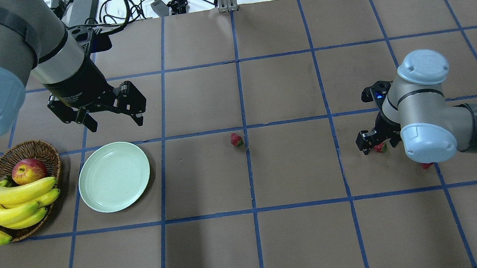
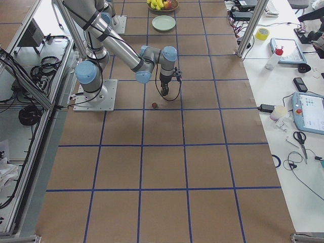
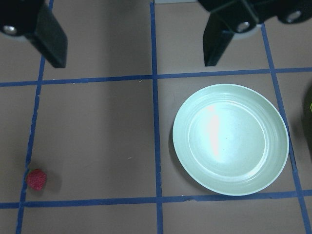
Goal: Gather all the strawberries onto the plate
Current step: 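Grasp the second strawberry with the right gripper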
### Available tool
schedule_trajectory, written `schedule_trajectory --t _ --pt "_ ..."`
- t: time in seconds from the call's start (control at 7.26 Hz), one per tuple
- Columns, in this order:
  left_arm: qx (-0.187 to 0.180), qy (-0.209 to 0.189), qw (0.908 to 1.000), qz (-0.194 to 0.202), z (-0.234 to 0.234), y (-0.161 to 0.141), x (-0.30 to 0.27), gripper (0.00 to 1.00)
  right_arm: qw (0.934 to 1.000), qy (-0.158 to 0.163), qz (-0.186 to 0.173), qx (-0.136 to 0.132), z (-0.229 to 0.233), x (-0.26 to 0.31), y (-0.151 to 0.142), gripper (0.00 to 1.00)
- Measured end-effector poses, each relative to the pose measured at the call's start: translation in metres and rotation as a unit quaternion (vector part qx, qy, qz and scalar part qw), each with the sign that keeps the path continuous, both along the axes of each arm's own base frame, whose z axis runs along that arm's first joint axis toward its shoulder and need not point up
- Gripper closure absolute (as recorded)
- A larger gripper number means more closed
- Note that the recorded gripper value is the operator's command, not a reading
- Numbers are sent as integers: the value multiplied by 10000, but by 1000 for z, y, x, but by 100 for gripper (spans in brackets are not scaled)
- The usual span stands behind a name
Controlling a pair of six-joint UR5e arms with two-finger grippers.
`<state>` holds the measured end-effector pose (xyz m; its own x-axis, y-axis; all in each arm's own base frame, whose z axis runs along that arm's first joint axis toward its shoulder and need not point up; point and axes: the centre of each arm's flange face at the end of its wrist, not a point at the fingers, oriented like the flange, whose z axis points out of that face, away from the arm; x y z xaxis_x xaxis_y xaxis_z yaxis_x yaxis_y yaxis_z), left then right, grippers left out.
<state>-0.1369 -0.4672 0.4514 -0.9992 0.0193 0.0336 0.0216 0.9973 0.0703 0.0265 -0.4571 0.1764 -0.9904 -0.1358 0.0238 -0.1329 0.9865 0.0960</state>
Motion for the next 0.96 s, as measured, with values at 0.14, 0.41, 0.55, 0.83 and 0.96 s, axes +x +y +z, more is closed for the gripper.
schedule_trajectory --t 0.14,0.41,0.55,0.83,0.96 --pt "-4 -1 10000 5 0 0 0 0 10000 14 2 6 -1 0 0 38" --pt "-21 6 10000 13 1 0 0 0 10000 33 35 24 -3 -1 -1 92" --pt "-19 6 10000 12 1 0 0 0 10000 40 89 20 -3 -1 -1 100" --pt "-9 2 10000 -25 0 0 0 0 9999 43 114 -4 0 -2 -4 100" --pt "-10 2 10000 -34 0 0 0 0 10000 24 72 -22 1 -1 -4 100"
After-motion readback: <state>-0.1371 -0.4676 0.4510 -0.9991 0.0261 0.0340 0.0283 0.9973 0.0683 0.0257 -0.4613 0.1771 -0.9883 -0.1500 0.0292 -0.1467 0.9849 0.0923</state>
